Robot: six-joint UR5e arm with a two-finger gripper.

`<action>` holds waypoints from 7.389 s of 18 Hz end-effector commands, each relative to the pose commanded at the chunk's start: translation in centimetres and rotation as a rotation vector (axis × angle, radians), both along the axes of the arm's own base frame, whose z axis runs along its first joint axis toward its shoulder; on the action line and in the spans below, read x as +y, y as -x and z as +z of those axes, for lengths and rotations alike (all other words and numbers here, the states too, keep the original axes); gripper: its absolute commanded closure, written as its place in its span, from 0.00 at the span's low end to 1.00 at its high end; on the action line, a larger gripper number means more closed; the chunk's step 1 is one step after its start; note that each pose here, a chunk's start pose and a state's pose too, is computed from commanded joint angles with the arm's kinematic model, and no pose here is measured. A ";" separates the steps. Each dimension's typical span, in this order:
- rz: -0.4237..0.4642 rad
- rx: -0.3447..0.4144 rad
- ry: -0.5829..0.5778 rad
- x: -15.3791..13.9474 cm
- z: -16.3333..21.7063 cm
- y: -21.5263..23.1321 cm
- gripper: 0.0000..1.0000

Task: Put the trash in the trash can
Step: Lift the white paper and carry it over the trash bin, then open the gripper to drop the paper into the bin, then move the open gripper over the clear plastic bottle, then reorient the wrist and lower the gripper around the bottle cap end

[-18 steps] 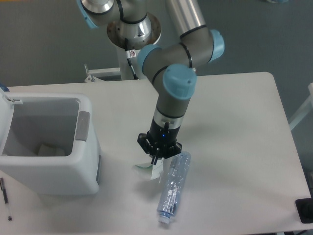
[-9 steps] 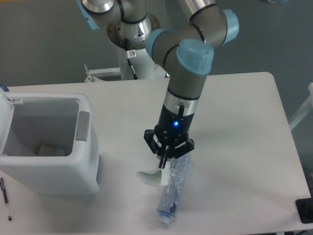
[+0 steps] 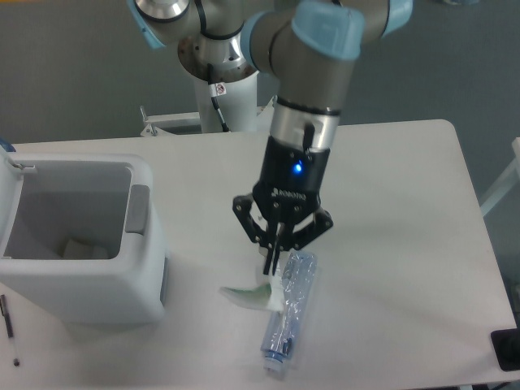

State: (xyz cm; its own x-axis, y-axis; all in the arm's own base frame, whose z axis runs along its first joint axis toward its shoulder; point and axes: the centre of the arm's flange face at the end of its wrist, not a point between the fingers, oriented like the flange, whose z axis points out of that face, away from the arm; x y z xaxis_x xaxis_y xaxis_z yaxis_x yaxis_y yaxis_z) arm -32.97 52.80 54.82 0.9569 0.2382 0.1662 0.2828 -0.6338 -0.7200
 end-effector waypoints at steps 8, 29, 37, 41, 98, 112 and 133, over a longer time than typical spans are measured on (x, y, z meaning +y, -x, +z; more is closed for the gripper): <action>-0.097 -0.080 -0.068 0.9 3.2 -10.2 0.96; -0.166 -0.162 -0.060 2.0 1.5 -14.5 0.42; -0.124 -0.138 -0.093 4.6 3.3 -9.6 0.42; -0.092 -0.128 -0.101 6.5 3.0 -5.3 0.42; -0.215 0.002 0.910 14.8 -29.6 10.1 0.09; -0.194 0.034 0.922 14.9 -32.7 8.7 0.09; -0.134 0.148 0.884 14.7 -34.4 5.4 0.61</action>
State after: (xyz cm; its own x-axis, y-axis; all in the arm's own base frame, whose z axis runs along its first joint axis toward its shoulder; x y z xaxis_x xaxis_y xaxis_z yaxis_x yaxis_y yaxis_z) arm -38.41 67.48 20.39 0.9829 0.1056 -0.1509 0.1101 -0.9937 0.0216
